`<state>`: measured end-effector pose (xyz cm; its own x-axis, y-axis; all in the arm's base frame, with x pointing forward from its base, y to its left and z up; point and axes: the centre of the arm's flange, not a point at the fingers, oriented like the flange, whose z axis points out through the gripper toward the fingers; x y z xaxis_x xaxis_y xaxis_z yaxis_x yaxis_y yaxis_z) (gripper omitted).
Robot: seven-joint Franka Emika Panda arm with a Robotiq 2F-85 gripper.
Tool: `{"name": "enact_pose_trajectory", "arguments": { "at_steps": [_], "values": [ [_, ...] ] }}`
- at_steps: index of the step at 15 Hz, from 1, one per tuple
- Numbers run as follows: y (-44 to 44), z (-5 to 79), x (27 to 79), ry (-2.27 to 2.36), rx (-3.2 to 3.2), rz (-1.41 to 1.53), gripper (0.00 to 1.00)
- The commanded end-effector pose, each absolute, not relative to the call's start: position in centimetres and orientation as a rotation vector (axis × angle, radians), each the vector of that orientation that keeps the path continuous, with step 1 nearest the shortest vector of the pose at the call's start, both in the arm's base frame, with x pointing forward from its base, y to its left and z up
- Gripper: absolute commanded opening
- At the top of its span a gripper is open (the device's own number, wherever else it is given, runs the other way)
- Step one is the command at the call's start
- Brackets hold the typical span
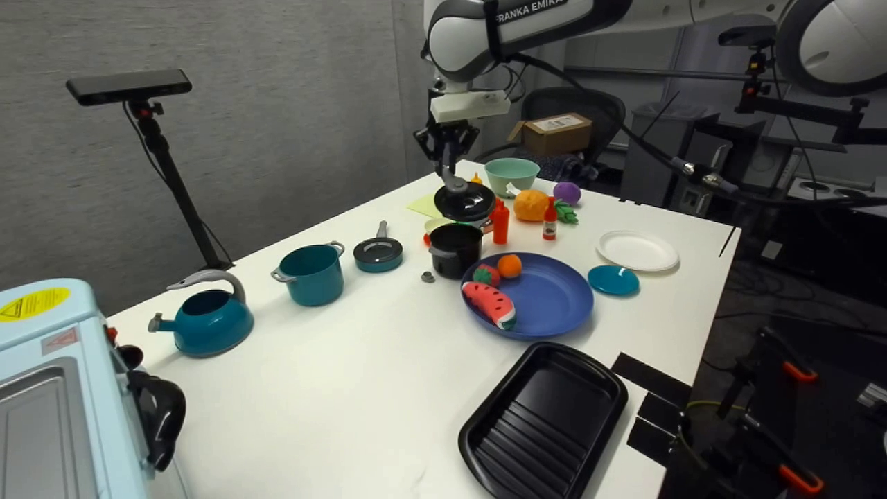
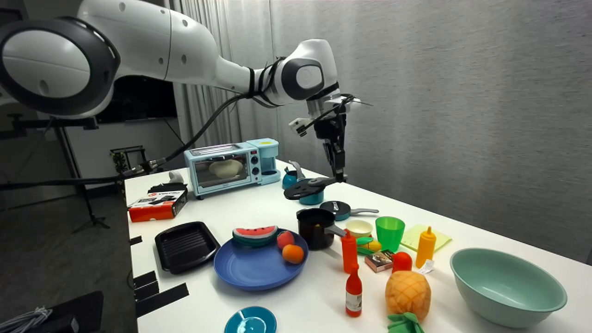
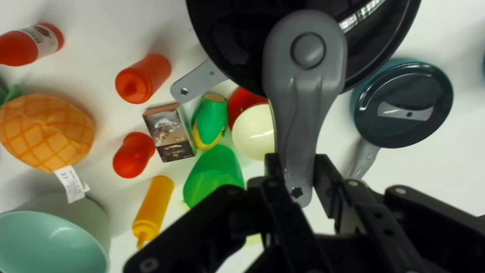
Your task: Put the black lid on the black pot
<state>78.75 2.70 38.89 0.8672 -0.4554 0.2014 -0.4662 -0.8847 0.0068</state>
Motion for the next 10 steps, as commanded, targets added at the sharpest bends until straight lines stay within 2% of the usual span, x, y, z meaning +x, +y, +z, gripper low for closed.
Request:
{"name": "enact_pose_trajectory", "arguments": {
  "at_steps": [1, 10],
  "values": [
    [-0.9, 36.6, 77.0, -1.040, 2.934, 0.286, 0.07],
    [-3.1, 29.8, 77.0, -1.456, 2.913, 0.391, 0.07]
  ]
}}
